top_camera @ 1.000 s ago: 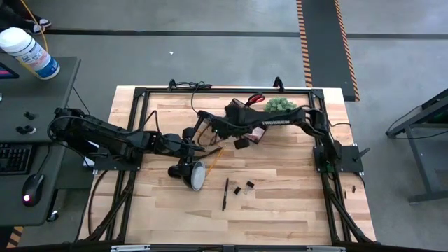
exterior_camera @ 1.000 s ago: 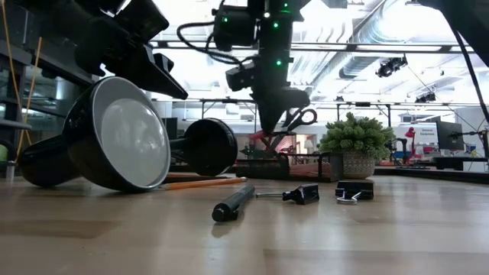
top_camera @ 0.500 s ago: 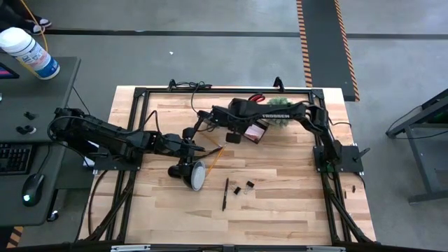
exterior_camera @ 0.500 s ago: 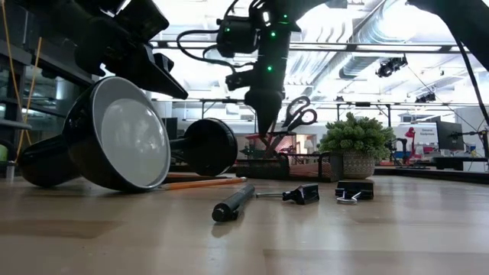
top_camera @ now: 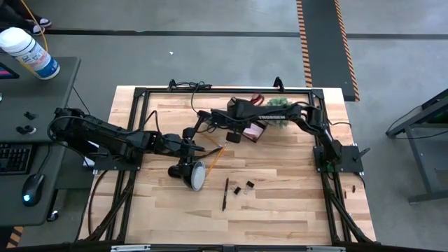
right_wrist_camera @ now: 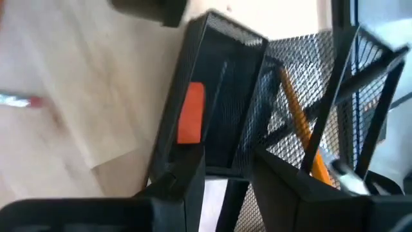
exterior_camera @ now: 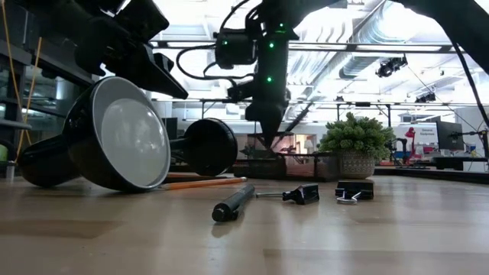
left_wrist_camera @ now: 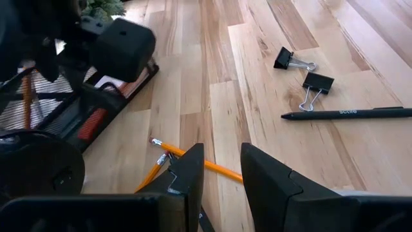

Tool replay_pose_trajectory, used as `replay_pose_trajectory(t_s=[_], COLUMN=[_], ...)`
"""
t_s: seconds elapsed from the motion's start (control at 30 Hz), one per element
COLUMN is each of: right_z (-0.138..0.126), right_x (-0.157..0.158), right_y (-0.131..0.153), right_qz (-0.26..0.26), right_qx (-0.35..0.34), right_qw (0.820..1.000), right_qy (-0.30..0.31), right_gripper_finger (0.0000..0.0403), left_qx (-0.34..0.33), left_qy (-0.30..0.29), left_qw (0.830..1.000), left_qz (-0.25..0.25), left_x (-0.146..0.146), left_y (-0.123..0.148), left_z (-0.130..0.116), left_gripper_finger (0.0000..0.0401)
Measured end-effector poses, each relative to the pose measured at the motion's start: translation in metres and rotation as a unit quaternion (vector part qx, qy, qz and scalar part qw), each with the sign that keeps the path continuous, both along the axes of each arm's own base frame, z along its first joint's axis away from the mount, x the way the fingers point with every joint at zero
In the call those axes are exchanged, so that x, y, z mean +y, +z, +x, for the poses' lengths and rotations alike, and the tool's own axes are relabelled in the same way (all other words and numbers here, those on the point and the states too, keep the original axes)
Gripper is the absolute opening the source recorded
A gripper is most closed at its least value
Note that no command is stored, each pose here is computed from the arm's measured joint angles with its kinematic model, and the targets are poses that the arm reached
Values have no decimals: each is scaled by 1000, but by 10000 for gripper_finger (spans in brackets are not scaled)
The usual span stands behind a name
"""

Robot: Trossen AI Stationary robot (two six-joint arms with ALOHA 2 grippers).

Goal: Pick and place office supplies into organizer
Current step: Put the top black pen into the desk organizer

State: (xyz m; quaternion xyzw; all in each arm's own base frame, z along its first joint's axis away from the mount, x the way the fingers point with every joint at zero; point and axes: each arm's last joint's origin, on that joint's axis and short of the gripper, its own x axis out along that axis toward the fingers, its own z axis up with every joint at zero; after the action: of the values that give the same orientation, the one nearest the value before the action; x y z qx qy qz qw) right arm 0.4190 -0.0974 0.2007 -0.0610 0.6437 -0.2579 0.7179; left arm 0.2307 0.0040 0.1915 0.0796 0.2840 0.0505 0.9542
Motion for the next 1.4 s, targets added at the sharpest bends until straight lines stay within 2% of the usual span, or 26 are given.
replay_pose_trajectory(t_s=[0.13,0.3,0.47,0.7,0.9,1.13,1.4], right_z=[0,2,2,-1,-14,-35,-56], right_x=[4,13,22,32,45,78,133], right_y=[1,1,4,21,41,66,82], right_qz=[-17,-9,-23,-58,-58,-101,-164], right_qx=[0,0,0,-12,-12,-16,-52], right_qw=[1000,1000,1000,998,998,994,984], right_qy=[-2,8,14,22,7,-25,-44], right_gripper_finger=[114,114,114,114,114,114,114], left_qx=[0,0,0,0,2,1,-7], left_qy=[0,0,0,0,0,-2,-27], left_qw=[1000,1000,1000,1000,1000,1000,1000], left_qz=[0,0,0,0,0,-2,-1], left_x=[0,0,0,0,0,0,-1], left_y=[0,0,0,0,0,0,1], left_z=[0,0,0,0,0,0,1], left_gripper_finger=[92,92,92,92,92,92,92])
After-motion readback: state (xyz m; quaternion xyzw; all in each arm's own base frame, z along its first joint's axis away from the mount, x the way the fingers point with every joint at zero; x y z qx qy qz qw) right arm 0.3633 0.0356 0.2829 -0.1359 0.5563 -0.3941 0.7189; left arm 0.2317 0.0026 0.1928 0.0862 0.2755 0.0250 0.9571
